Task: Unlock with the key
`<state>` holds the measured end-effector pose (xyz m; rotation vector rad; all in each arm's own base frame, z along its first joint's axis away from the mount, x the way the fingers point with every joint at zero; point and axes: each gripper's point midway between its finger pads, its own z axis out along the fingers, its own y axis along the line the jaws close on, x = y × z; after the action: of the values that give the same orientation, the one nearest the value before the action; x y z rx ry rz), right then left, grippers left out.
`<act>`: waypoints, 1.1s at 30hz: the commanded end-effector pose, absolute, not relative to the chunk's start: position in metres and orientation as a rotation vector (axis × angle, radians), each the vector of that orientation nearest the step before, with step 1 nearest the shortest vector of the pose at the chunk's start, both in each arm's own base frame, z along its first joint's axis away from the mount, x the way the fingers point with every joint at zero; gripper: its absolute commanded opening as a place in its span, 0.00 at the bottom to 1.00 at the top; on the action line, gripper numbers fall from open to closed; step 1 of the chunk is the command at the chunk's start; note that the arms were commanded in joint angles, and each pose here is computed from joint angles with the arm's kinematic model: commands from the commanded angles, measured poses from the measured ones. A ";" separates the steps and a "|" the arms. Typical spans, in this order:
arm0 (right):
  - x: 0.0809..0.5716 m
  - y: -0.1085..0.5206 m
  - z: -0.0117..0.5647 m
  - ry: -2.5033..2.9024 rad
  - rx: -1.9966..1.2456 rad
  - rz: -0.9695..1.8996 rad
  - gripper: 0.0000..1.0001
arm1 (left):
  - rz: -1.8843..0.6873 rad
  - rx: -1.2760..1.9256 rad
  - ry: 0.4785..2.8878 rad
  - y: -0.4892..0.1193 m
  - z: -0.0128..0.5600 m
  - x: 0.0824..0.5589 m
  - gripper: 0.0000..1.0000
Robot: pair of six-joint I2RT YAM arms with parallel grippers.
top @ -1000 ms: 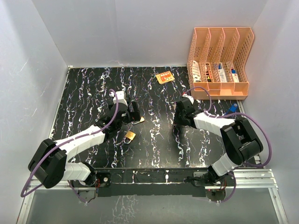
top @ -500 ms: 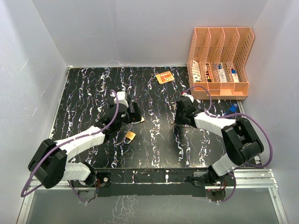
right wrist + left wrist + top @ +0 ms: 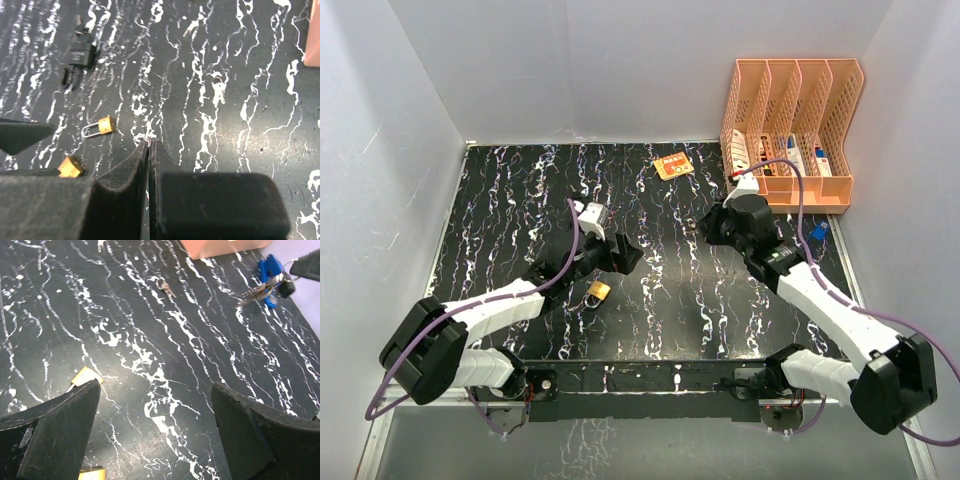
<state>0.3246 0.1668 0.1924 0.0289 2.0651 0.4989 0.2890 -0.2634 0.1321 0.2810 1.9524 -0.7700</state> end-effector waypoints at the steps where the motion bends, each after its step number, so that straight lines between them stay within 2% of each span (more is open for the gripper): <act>1: 0.319 0.176 0.249 1.920 -0.045 0.596 0.00 | -0.905 0.406 1.769 -0.289 0.173 0.277 0.91; 10: 0.300 0.186 0.275 1.860 -0.080 0.715 0.00 | -0.982 0.512 1.634 -0.321 0.185 0.256 0.89; 20: 0.292 0.191 0.282 1.840 -0.074 0.772 0.00 | -0.943 0.593 1.568 -0.354 0.179 0.245 0.86; 27: 0.289 0.195 0.282 1.843 -0.057 0.803 0.00 | -0.845 0.591 1.486 -0.366 0.180 0.247 0.80; 33: 0.289 0.200 0.281 1.853 -0.019 0.834 0.00 | -0.796 0.579 1.321 -0.368 0.195 0.245 0.72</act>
<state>0.2867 0.1930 0.2481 -0.0446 1.9504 0.7674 0.2390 -0.3687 0.1539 0.6416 1.5311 -0.8322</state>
